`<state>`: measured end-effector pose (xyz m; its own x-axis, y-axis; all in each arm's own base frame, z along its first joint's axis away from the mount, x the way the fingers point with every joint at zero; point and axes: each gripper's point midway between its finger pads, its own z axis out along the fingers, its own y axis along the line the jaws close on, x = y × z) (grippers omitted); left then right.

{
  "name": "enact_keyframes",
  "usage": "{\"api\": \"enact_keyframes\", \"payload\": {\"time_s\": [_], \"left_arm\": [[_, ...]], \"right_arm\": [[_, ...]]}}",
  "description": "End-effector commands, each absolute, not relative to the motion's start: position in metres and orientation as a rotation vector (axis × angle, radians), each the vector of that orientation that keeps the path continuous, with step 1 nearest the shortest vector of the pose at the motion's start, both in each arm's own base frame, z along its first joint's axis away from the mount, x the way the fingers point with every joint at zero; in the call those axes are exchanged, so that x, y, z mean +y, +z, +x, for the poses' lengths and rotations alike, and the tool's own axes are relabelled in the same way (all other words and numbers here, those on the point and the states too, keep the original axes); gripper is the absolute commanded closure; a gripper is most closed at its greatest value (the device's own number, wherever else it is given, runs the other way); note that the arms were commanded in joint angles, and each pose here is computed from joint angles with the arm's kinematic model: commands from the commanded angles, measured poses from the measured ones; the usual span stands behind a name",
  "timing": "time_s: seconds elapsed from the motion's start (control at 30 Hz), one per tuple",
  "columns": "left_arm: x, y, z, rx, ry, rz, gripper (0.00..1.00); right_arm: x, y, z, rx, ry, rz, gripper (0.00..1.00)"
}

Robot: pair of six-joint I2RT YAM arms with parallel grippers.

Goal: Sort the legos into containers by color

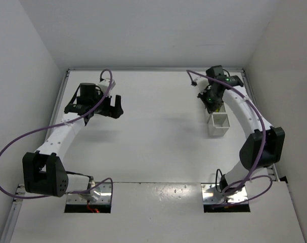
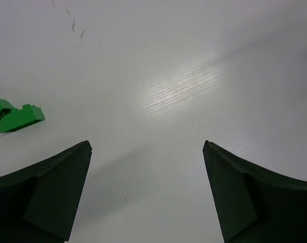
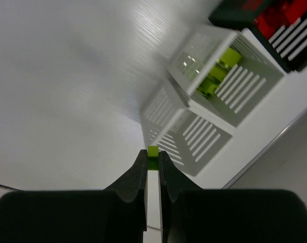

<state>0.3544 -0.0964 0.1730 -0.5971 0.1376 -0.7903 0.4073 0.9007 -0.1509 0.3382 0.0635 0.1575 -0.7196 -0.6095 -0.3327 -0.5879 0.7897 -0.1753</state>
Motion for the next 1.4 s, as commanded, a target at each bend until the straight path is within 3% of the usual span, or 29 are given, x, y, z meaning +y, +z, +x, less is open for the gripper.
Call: {"api": "enact_keyframes", "payload": {"time_s": [0.0, 0.3, 0.63, 0.7, 0.73, 0.83, 0.9, 1.13, 1.37], "left_arm": [[-0.104, 0.193, 0.363, 2.122, -0.392, 0.471, 0.01], [-0.095, 0.194, 0.377, 2.152, -0.309, 0.424, 0.01], [-0.070, 0.177, 0.364, 2.217, -0.207, 0.331, 0.01], [-0.058, 0.176, 0.366, 2.225, -0.169, 0.282, 0.01], [-0.053, 0.170, 0.366, 2.250, -0.162, 0.265, 0.01], [-0.019, 0.149, 0.370, 2.349, -0.113, 0.159, 0.01], [0.012, 0.148, 0.377, 2.376, -0.040, 0.119, 0.01], [0.092, 0.151, 0.411, 2.410, 0.229, 0.049, 0.13], [0.126, 0.123, 0.444, 2.478, 0.296, 0.023, 0.14]], "right_arm": [[0.027, 0.152, 0.339, 2.674, -0.138, -0.772, 1.00], [-0.028, 0.141, 0.414, 2.727, -0.112, -0.453, 1.00], [-0.026, 0.115, 0.414, 2.788, -0.054, -0.444, 1.00], [-0.026, 0.111, 0.414, 2.799, -0.051, -0.445, 0.93], [-0.026, 0.111, 0.417, 2.798, -0.050, -0.432, 0.82], [-0.024, 0.110, 0.419, 2.797, -0.061, -0.443, 0.62], [-0.026, 0.109, 0.424, 2.790, -0.076, -0.440, 0.56], [-0.022, 0.119, 0.429, 2.760, -0.078, -0.435, 0.54], [-0.014, 0.133, 0.431, 2.716, -0.058, -0.434, 0.54]]}}
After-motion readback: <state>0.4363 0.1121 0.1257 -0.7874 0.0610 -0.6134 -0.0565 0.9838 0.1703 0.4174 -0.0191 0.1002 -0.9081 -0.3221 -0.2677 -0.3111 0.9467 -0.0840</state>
